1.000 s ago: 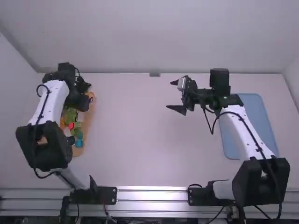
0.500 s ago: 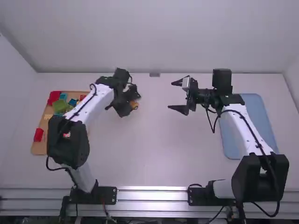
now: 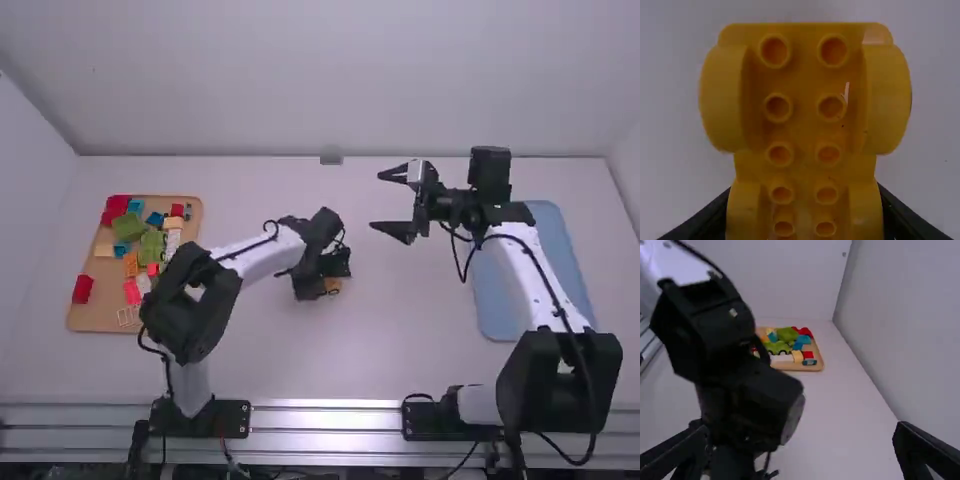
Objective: Assemble lego blocks to make yellow taxi
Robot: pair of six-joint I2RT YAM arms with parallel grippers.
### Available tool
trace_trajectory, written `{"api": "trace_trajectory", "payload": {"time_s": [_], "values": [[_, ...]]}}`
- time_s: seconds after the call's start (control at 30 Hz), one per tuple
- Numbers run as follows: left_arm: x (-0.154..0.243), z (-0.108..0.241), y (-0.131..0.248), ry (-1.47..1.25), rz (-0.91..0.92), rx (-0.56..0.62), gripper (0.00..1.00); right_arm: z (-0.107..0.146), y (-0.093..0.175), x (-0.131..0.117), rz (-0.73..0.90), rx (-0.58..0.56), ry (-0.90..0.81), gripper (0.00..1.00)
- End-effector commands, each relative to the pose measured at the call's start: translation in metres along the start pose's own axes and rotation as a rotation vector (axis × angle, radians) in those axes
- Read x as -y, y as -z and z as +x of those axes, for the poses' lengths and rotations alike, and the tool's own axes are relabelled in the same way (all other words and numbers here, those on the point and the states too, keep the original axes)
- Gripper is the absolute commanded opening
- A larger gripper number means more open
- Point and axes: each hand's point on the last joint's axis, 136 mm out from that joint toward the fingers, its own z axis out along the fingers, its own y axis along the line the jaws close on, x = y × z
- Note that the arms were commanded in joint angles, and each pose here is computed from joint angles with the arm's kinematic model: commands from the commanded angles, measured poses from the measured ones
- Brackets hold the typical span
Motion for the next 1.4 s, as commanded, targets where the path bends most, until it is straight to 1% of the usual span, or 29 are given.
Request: {"api": "trace_trajectory", "payload": {"time_s": [0.0, 0.13, 0.27, 0.33, 0.37, 0.4, 0.43, 0.47, 0.57, 0.63, 0.77, 0.8, 0.9, 0.97, 1.03, 1.1, 1.13, 1.17, 1.2, 1.27, 1.3, 1.37], "values": [[0.015, 0.003, -0.011, -0.072, 0.026, -0.016, 0.30, -0.015, 0.005, -0.001, -0.031, 0.058, 0.007, 0.99], [0.023, 0.004, -0.026, -0.140, 0.012, -0.006, 0.34, -0.016, 0.005, -0.001, -0.035, 0.065, 0.007, 0.99], [0.023, 0.005, -0.034, -0.164, -0.004, 0.011, 0.37, -0.017, -0.001, -0.005, -0.050, 0.061, 0.006, 0.99], [0.024, 0.007, -0.036, -0.188, 0.004, 0.017, 0.42, -0.018, -0.006, -0.009, -0.067, 0.064, 0.008, 0.99], [0.024, 0.007, -0.036, -0.189, 0.005, 0.018, 0.48, -0.018, -0.007, -0.009, -0.070, 0.064, 0.009, 0.98], [0.024, 0.007, -0.036, -0.188, 0.006, 0.022, 0.59, -0.019, -0.008, -0.010, -0.075, 0.065, 0.010, 0.98], [0.023, 0.006, -0.036, -0.186, 0.003, 0.023, 0.63, -0.019, -0.009, -0.011, -0.077, 0.065, 0.012, 0.99], [0.021, 0.004, -0.036, -0.174, -0.008, 0.025, 0.99, -0.020, -0.011, -0.012, -0.082, 0.067, 0.015, 0.99], [0.019, -0.001, -0.029, -0.177, -0.014, 0.029, 0.99, -0.020, -0.012, -0.013, -0.085, 0.065, 0.015, 0.99], [0.014, -0.007, -0.018, -0.177, -0.021, 0.043, 0.99, -0.017, -0.012, -0.010, -0.068, 0.047, 0.014, 0.99], [-0.007, -0.018, 0.018, -0.107, -0.061, 0.082, 0.99, -0.014, -0.018, -0.011, -0.066, 0.027, 0.018, 0.99], [-0.017, -0.018, 0.033, -0.072, -0.080, 0.102, 0.99, -0.015, -0.021, -0.012, -0.073, 0.025, 0.022, 0.99], [-0.040, -0.011, 0.057, 0.023, -0.124, 0.134, 0.99, -0.013, -0.025, -0.012, -0.068, 0.008, 0.027, 0.98], [-0.064, 0.003, 0.076, 0.150, -0.169, 0.166, 0.99, -0.012, -0.028, -0.013, -0.066, -0.003, 0.033, 0.99], [-0.078, 0.015, 0.086, 0.236, -0.193, 0.185, 0.99, -0.013, -0.030, -0.014, -0.071, -0.003, 0.040, 0.98], [-0.098, 0.039, 0.100, 0.384, -0.225, 0.206, 0.99, -0.014, -0.030, -0.011, -0.065, 0.001, 0.038, 0.99], [-0.112, 0.060, 0.109, 0.494, -0.251, 0.216, 0.99, -0.015, -0.029, -0.010, -0.061, 0.003, 0.037, 0.98], [-0.117, 0.069, 0.112, 0.538, -0.264, 0.215, 0.99, -0.015, -0.028, -0.009, -0.058, 0.004, 0.034, 0.99], [-0.127, 0.087, 0.118, 0.636, -0.288, 0.216, 0.99, -0.015, -0.028, -0.008, -0.053, 0.003, 0.026, 0.99], [-0.147, 0.133, 0.132, 0.879, -0.359, 0.205, 0.99, -0.016, -0.028, -0.008, -0.056, 0.007, 0.031, 0.99], [-0.152, 0.150, 0.136, 0.958, -0.386, 0.197, 0.99, -0.016, -0.028, -0.008, -0.058, 0.007, 0.035, 0.99], [-0.163, 0.198, 0.148, 1.194, -0.464, 0.181, 0.99, -0.016, -0.029, -0.009, -0.057, 0.003, 0.037, 0.99]]}}
